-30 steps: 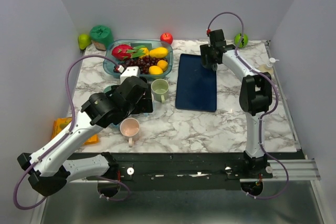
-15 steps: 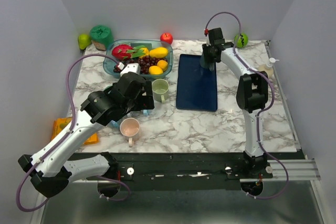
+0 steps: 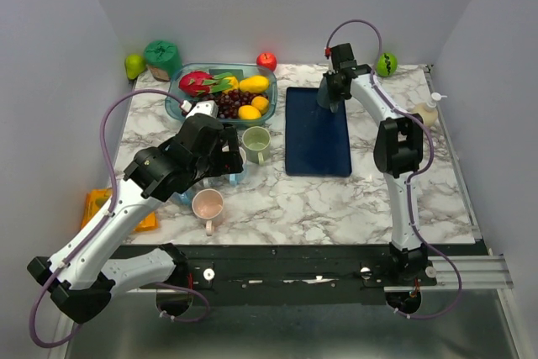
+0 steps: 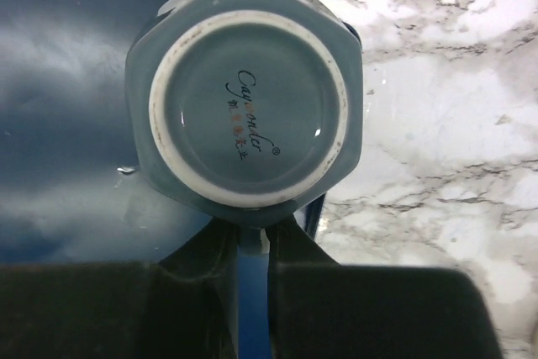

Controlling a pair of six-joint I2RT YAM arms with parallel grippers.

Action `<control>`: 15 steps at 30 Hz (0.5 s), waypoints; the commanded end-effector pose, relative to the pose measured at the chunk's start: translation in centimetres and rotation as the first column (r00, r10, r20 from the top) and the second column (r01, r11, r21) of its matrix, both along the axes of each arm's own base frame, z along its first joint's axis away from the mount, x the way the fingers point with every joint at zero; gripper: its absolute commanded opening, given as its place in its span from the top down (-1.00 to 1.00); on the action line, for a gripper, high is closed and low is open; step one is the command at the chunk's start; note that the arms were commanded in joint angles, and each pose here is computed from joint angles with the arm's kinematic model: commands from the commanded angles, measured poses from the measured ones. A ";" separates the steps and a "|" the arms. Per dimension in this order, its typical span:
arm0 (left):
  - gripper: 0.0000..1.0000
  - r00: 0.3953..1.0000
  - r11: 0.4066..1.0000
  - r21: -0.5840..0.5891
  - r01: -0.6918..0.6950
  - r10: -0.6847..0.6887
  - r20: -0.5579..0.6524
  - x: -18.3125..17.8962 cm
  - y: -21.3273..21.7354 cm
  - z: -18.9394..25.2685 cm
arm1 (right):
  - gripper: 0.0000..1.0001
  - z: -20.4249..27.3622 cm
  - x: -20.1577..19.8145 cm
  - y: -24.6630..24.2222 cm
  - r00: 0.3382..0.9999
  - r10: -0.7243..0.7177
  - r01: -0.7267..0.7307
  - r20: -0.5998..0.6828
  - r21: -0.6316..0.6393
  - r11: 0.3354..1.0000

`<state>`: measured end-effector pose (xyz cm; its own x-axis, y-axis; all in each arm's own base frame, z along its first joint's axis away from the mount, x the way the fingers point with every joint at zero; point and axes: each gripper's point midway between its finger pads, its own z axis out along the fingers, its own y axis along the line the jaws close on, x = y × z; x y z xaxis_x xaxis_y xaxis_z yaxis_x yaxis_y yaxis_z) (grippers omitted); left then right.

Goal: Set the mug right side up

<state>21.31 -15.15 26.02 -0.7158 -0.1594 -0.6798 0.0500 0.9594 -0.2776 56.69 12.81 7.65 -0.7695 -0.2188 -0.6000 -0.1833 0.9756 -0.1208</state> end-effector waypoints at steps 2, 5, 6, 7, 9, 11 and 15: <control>-0.97 1.000 0.999 -0.025 0.025 -0.025 -0.001 -0.2 -0.2 0.0 | 0.99 -0.9 -0.2 -0.4 1.000 -0.008 0.007 -0.021 -0.021 1.000; -0.98 1.000 0.999 -0.029 0.028 -0.028 -0.003 -0.1 -0.2 -0.1 | 0.99 -0.6 -0.6 -0.3 1.000 -0.002 0.002 -0.015 -0.006 1.000; -0.98 1.000 0.999 -0.028 0.026 -0.026 -0.005 0.0 -0.2 -0.1 | 0.99 -0.3 -0.7 -0.2 1.000 0.001 -0.001 -0.010 0.001 1.000; -0.97 1.000 0.999 -0.034 0.028 -0.029 -0.004 0.0 -0.3 -0.1 | 0.99 0.1 -1.2 0.1 1.000 0.011 -0.011 -0.010 0.018 1.000; -0.98 0.999 0.999 -0.036 0.033 -0.033 -0.003 0.1 -0.3 -0.2 | 0.99 0.6 -1.6 0.6 1.000 0.005 -0.005 -0.008 0.062 0.998; -0.98 0.999 0.998 -0.041 0.040 -0.040 0.000 0.1 -0.5 -0.2 | 0.99 1.6 -2.6 1.4 1.000 0.017 -0.016 -0.005 0.122 0.992; -0.97 0.999 0.997 -0.054 0.052 -0.052 0.008 0.3 -0.8 -0.3 | 0.99 3.5 -4.7 3.3 0.999 0.034 -0.032 -0.005 0.261 0.965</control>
